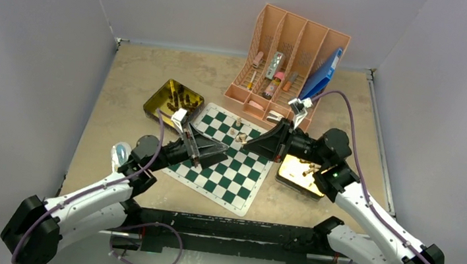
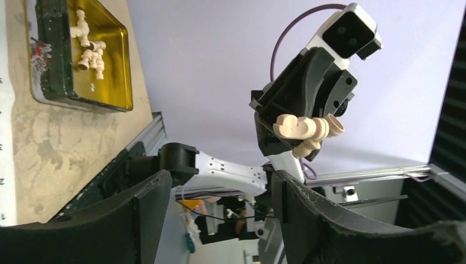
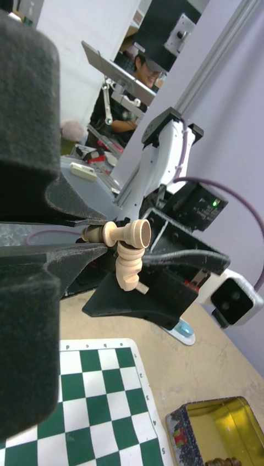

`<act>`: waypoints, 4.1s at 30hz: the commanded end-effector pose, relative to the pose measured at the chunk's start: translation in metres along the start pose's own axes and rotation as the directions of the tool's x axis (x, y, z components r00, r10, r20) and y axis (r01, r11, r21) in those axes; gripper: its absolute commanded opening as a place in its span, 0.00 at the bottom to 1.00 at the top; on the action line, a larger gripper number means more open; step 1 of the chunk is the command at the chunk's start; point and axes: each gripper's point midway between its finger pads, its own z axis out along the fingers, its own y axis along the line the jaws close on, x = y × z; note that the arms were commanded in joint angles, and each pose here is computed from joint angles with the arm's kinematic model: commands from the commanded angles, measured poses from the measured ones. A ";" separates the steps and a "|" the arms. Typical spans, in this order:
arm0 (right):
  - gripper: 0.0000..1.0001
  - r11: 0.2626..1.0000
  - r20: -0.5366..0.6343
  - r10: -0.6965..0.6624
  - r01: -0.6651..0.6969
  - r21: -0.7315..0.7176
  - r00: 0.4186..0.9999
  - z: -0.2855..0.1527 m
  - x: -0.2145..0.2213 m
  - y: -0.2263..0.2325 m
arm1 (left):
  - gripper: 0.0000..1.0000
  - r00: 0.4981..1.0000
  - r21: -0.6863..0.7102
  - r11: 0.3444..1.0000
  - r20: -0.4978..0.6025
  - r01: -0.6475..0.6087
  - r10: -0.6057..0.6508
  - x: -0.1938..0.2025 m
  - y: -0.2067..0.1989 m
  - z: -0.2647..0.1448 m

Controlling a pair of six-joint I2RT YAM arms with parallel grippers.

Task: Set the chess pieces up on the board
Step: Pick up the chess piece from the storage box.

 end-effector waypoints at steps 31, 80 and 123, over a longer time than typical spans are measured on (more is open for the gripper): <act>0.00 0.997 -0.037 0.047 -0.049 -0.066 0.998 0.006 0.019 -0.012 | 0.58 0.993 0.386 0.916 -0.093 0.106 -0.075 -0.005 -0.082 0.012; 0.00 0.995 -0.076 0.023 -0.030 -0.092 0.997 0.018 0.025 -0.001 | 0.75 0.971 0.195 0.951 -0.043 0.240 -0.236 -0.015 -0.044 0.023; 0.00 0.999 -0.158 0.016 -0.020 -0.025 0.987 0.032 0.051 -0.021 | 0.66 0.968 0.180 0.952 -0.011 0.247 -0.249 -0.015 -0.046 0.012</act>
